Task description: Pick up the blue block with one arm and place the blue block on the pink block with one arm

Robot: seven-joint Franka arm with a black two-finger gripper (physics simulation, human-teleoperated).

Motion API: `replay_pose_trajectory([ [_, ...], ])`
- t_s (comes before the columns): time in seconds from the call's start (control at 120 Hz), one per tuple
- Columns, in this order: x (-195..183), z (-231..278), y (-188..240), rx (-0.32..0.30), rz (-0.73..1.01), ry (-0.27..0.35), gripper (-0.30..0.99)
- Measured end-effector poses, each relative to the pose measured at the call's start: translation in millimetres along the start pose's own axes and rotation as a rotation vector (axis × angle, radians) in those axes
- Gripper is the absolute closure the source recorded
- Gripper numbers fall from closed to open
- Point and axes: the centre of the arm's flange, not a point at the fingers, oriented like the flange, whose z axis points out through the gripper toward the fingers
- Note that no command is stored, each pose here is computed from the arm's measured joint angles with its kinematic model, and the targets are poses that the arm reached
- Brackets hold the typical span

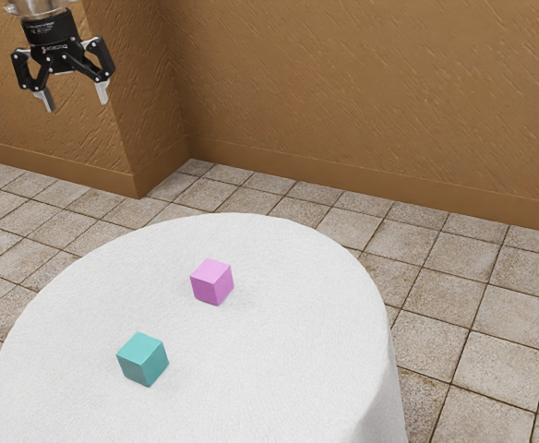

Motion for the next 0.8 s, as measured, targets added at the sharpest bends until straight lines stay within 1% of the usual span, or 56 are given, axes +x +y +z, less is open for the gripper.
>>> replay_pose_trajectory([
  [0.133, -0.8, -2.8, 0.0, -0.003, -0.003, 0.006, 0.0],
  [0.175, -11.9, -45.6, 2.5, -0.021, 0.009, 0.1, 0.0],
  [0.217, -39.9, -95.4, 15.2, -0.053, 0.054, 0.204, 0.0],
  [0.242, -56.3, -115.1, 24.6, -0.069, 0.084, 0.244, 0.0],
  [0.275, -71.4, -129.6, 36.7, -0.082, 0.118, 0.274, 0.0],
  [0.333, -84.3, -137.4, 53.1, -0.09, 0.158, 0.292, 0.0],
  [0.467, -100.9, -141.2, 77.0, -0.102, 0.219, 0.296, 0.0],
  [0.525, -107.9, -139.9, 89.8, -0.106, 0.249, 0.291, 0.0],
  [0.583, -105.0, -125.8, 100.6, -0.094, 0.265, 0.261, 0.0],
  [0.65, -91.3, -95.9, 102.0, -0.063, 0.254, 0.197, 0.0],
  [0.725, -77.6, -48.0, 94.1, -0.02, 0.23, 0.092, 0.0],
  [0.758, -87.8, -25.5, 83.5, -0.003, 0.222, 0.041, 0.0],
  [0.8, -106.7, -3.3, 67.7, 0.009, 0.214, 0.001, 0.0],
])
